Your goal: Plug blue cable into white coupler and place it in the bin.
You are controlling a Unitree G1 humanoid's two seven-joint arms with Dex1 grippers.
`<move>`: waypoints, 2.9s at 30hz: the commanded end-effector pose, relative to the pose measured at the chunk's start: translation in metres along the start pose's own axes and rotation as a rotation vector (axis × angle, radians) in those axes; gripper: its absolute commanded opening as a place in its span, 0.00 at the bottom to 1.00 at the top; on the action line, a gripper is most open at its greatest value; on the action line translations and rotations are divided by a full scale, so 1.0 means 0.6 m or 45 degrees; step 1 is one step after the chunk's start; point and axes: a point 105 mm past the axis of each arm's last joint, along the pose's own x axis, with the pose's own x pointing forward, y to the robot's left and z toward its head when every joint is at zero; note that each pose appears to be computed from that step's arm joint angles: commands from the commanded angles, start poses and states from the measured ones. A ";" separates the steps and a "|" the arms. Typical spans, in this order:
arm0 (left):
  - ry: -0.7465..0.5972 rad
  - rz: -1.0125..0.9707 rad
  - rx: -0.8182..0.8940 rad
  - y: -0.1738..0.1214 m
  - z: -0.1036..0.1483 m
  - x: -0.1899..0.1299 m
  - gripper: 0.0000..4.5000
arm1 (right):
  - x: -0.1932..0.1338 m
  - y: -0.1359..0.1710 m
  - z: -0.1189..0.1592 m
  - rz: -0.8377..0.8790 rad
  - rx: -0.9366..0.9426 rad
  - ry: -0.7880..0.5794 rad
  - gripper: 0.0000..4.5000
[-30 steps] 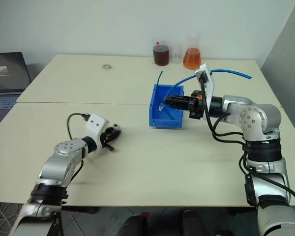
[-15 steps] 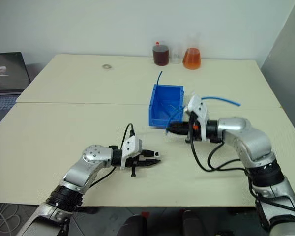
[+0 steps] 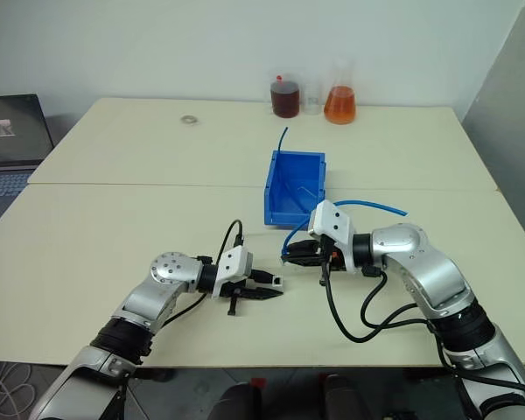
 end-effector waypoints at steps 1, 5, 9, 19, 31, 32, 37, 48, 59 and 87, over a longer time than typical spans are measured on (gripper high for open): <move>0.011 0.030 -0.022 0.010 -0.003 -0.001 0.17 | 0.008 0.007 0.011 0.044 -0.032 -0.014 0.03; 0.005 0.050 -0.040 0.017 -0.002 -0.004 0.17 | 0.016 0.001 -0.002 0.039 -0.011 -0.001 0.03; 0.007 0.052 -0.040 0.019 -0.002 -0.007 0.17 | 0.022 -0.004 -0.002 0.032 -0.005 -0.006 0.03; -0.008 0.057 -0.045 0.025 0.006 -0.006 0.17 | 0.032 -0.002 -0.011 0.055 -0.009 0.004 0.03; -0.020 0.076 -0.055 0.027 0.009 -0.011 0.17 | 0.037 -0.013 -0.033 0.036 -0.026 0.057 0.03; -0.022 0.078 -0.063 0.027 0.009 -0.012 0.17 | 0.037 -0.014 -0.034 0.036 -0.029 0.063 0.03; -0.014 0.081 -0.066 0.028 0.008 -0.015 0.17 | 0.036 -0.018 -0.037 0.054 -0.060 0.084 0.03; -0.011 0.099 -0.055 0.031 0.006 -0.014 0.17 | 0.053 0.002 -0.092 0.125 -0.168 0.237 0.03; -0.015 0.086 -0.053 0.018 0.005 -0.011 0.17 | 0.054 0.010 -0.129 0.166 -0.126 0.307 0.03; -0.203 0.302 -0.261 -0.022 0.137 -0.148 0.99 | 0.007 -0.080 0.050 -0.264 0.232 -0.074 0.03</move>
